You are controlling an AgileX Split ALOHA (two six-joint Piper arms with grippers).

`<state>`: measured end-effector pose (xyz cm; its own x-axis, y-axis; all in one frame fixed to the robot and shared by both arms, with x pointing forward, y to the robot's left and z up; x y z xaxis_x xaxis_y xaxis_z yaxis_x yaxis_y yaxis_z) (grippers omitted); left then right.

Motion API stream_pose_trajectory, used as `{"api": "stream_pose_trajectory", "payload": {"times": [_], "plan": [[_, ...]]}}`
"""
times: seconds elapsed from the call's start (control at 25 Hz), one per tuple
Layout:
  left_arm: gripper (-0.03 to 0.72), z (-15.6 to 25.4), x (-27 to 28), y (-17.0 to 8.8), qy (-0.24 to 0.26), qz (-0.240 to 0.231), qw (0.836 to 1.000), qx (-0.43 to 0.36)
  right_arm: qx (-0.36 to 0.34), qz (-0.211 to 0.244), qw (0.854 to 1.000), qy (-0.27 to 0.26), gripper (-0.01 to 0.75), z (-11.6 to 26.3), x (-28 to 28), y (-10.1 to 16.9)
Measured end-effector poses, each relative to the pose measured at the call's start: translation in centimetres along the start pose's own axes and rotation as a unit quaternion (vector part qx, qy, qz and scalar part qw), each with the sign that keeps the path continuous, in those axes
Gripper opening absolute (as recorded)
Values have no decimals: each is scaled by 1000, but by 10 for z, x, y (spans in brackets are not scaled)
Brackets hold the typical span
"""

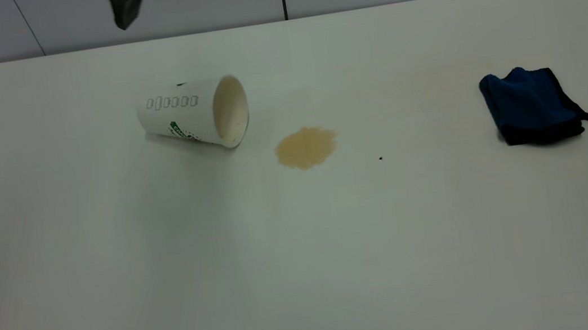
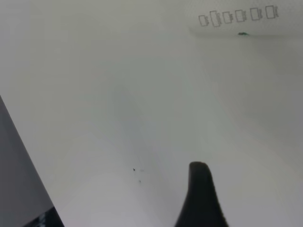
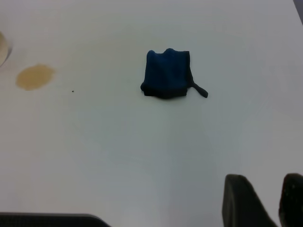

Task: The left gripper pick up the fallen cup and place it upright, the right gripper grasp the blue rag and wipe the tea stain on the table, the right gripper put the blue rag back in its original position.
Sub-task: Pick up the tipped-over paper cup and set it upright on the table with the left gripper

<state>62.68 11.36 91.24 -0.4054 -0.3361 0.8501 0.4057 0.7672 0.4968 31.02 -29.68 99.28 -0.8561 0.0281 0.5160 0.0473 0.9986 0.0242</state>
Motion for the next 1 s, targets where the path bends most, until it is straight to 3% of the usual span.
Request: {"api": "stream_pose_trajectory", "payload": {"times": [0.12,0.48,0.8,1.0], "plan": [[603,-15,-15,-20,25,-23,999,-19,0,0,1000,0,238,0,0,0],[708,-52,-71,-72,40,-36,997,-55,0,0,1000,0,238,0,0,0],[710,-69,-103,-72,21,-100,992,-74,0,0,1000,0,238,0,0,0],[704,-77,-115,-76,1,-112,991,-75,2,4,1000,0,238,0,0,-2]]}}
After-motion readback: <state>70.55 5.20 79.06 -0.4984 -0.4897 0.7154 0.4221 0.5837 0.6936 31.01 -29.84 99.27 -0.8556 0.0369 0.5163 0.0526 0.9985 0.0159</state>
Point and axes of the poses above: a point on each arm's last joint axis where the gripper is mounted, x pointing back along that axis away from the gripper, y along the wrist's bending axis when the last joint is at zero, z = x × y, the point moved 9 cm from there along -x, pointing out along that axis toward the gripper
